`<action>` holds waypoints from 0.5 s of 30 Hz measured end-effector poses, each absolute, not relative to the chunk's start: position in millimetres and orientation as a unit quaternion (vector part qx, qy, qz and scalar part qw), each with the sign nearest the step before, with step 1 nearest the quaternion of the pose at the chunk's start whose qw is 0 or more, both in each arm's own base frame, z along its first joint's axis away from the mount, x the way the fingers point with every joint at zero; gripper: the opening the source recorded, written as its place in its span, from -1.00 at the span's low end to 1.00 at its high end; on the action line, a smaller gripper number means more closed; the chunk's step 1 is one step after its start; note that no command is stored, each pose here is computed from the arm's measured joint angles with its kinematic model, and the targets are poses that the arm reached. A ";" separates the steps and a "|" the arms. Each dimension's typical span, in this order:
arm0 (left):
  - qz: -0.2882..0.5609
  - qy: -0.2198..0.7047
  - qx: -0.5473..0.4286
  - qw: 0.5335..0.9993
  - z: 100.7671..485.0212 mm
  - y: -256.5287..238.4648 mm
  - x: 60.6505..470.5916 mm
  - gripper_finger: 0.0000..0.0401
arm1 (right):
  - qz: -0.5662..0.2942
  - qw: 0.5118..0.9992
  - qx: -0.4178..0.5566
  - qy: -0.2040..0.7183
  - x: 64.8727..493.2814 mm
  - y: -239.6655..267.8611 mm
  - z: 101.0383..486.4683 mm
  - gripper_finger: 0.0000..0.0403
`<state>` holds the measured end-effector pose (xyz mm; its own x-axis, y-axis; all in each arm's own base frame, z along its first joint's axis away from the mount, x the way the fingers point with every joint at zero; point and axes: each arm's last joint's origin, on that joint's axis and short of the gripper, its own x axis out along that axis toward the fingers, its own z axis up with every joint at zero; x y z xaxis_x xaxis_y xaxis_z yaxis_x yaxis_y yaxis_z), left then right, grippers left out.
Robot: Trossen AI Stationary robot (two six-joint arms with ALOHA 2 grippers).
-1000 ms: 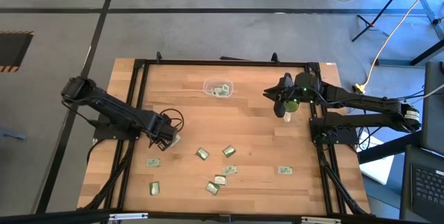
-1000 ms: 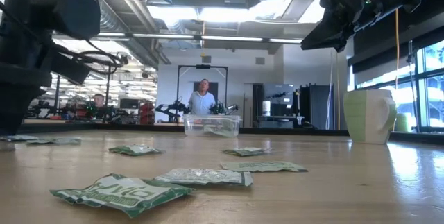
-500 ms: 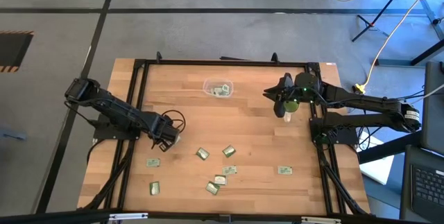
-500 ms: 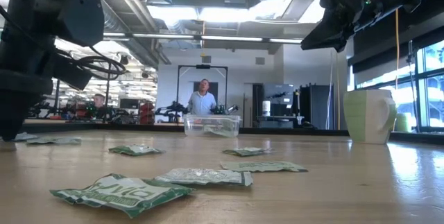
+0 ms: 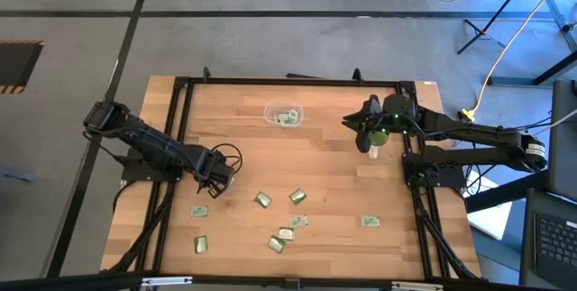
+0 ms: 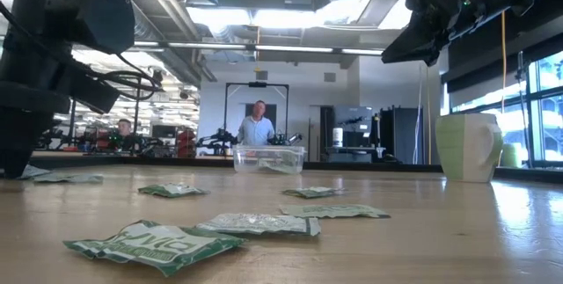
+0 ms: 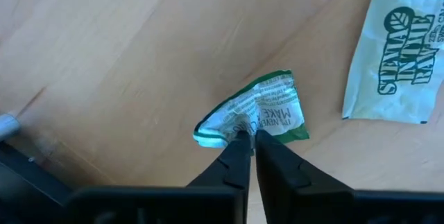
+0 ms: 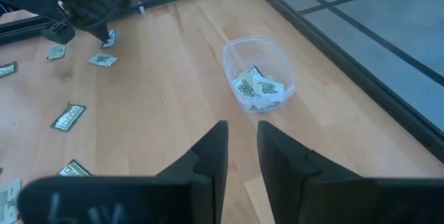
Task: Pick and place items into bin
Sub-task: Put the white stevia packet into the bin
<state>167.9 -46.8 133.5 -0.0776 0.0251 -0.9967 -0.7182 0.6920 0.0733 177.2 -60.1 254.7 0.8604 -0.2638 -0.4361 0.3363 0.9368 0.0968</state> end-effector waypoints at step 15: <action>0.212 0.604 -0.258 0.724 173.1 -53.2 200.9 -0.99 | -0.154 0.961 0.076 0.217 177.1 -60.0 254.4 -0.59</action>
